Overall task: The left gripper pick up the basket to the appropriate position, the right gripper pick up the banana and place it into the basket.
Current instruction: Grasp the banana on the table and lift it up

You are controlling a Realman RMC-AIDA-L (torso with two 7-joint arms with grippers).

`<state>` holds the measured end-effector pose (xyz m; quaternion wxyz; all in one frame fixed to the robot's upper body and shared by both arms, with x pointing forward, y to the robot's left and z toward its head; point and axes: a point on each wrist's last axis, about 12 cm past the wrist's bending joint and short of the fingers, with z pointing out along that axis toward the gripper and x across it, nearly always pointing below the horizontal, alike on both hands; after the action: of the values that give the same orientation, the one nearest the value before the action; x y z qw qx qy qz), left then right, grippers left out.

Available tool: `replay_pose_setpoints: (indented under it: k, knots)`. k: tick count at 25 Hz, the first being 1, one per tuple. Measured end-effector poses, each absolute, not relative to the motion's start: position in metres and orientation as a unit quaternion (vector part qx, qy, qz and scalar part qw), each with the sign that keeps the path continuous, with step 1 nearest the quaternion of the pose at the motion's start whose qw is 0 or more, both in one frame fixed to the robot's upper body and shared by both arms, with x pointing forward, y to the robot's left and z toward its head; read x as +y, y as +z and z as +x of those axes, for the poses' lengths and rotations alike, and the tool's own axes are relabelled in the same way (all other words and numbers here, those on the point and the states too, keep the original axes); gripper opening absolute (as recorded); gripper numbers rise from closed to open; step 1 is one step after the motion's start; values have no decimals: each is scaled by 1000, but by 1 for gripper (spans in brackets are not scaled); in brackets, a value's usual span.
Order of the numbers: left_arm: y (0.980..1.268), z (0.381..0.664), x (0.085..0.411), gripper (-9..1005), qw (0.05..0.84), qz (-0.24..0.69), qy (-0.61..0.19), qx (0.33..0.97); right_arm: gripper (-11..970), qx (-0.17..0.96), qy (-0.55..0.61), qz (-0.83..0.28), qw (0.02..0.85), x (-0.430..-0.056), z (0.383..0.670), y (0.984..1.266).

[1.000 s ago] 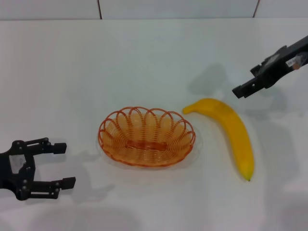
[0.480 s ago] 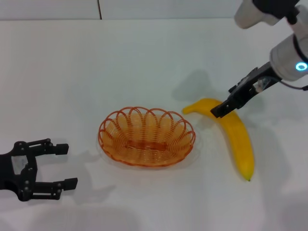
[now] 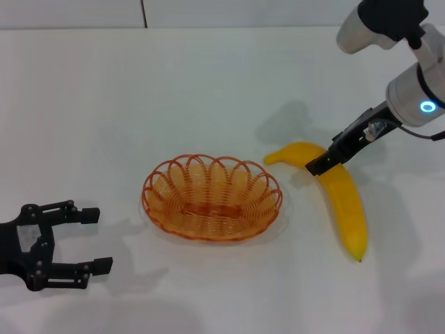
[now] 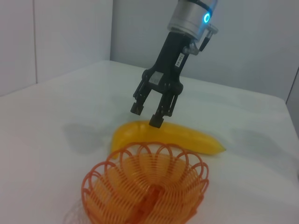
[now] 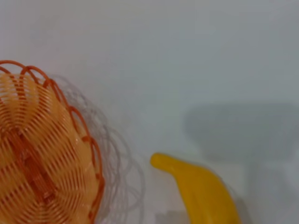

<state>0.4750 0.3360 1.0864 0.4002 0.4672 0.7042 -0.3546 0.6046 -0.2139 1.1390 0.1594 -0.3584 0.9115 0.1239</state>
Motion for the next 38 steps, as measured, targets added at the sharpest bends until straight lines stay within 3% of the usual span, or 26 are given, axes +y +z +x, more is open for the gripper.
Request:
replay_pose_setpoints:
  k: [20, 31, 34, 38]
  knots:
    - [1088, 477, 335, 879, 400, 469, -356, 703, 855, 919, 121, -345, 148, -214, 609, 1122]
    - [1088, 477, 335, 879, 399, 467, -357, 703, 803, 918, 121, -349, 146, -214, 609, 1121]
    - [1088, 477, 335, 879, 399, 467, -357, 704, 616, 917, 119, -352, 144, -213, 608, 1121]
    - [1088, 477, 335, 879, 399, 467, -357, 704, 522, 917, 118, -353, 143, -212, 608, 1120]
